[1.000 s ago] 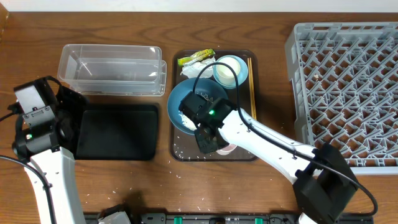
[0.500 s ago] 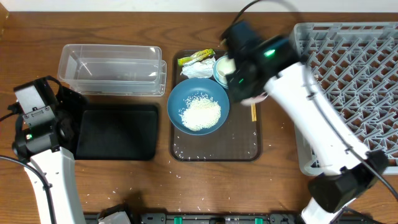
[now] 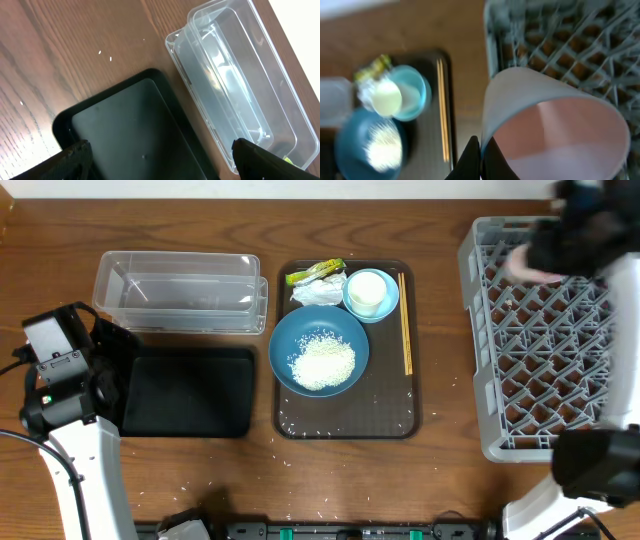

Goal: Sort waste into correct bins and load items into the dishwasher rack
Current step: 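Lift the pink cup and carry it right over the dish rack, then lower the pink cup upside down into the rack's far right corner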

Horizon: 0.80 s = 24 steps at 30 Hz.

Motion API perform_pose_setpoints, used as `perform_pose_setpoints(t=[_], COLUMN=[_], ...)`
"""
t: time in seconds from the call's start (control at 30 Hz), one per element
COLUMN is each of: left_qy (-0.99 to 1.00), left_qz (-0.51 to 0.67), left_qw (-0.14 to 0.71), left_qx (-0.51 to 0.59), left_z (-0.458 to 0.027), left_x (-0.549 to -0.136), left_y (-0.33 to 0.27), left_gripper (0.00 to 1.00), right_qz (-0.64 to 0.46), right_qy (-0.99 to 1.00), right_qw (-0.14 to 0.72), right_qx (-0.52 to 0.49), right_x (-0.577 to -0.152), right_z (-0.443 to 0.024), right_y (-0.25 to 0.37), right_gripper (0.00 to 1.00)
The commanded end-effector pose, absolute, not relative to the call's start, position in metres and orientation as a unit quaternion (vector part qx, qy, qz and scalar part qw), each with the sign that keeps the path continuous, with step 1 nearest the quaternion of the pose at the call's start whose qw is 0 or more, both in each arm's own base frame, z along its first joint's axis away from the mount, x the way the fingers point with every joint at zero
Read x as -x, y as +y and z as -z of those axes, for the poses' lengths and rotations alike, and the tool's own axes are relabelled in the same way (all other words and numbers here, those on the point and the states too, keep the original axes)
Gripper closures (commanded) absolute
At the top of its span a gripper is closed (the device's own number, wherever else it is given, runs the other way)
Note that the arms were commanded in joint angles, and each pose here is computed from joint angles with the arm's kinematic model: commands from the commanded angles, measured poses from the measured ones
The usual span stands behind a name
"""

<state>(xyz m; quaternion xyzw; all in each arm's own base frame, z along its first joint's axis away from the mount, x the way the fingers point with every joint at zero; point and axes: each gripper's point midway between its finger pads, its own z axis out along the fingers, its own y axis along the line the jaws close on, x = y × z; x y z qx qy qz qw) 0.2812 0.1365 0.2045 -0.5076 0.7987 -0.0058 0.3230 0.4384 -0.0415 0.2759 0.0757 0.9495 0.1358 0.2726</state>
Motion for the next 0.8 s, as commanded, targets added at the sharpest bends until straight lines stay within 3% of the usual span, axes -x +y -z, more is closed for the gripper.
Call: perform_pose_setpoints(t=[0.0, 0.17, 0.33, 0.5, 0.77], left_qy=[0.791, 0.791, 0.791, 0.791, 0.791], left_qz=[0.001, 0.001, 0.001, 0.001, 0.001], left_qw=[0.335, 0.335, 0.335, 0.335, 0.335], left_qx=[0.512, 0.512, 0.512, 0.512, 0.512], left_z=[-0.214, -0.214, -0.214, -0.214, -0.214], left_x=[-0.281, -0.281, -0.281, -0.281, -0.281], left_y=[0.141, 0.141, 0.141, 0.141, 0.141], left_gripper=[0.08, 0.08, 0.08, 0.08, 0.08], right_qz=[-0.251, -0.305, -0.351, -0.337, -0.325], right_qy=[0.908, 0.865, 0.815, 0.786, 0.754], right_qw=[0.333, 0.395, 0.461, 0.518, 0.567], right_qx=[-0.043, -0.065, -0.025, -0.010, -0.067], right_x=[-0.437, -0.441, -0.450, -0.457, -0.457], right_z=[-0.309, -0.310, -0.300, -0.282, -0.261], right_y=[-0.052, -0.104, -0.126, -0.156, -0.208], right_gripper=[0.99, 0.99, 0.99, 0.99, 0.99])
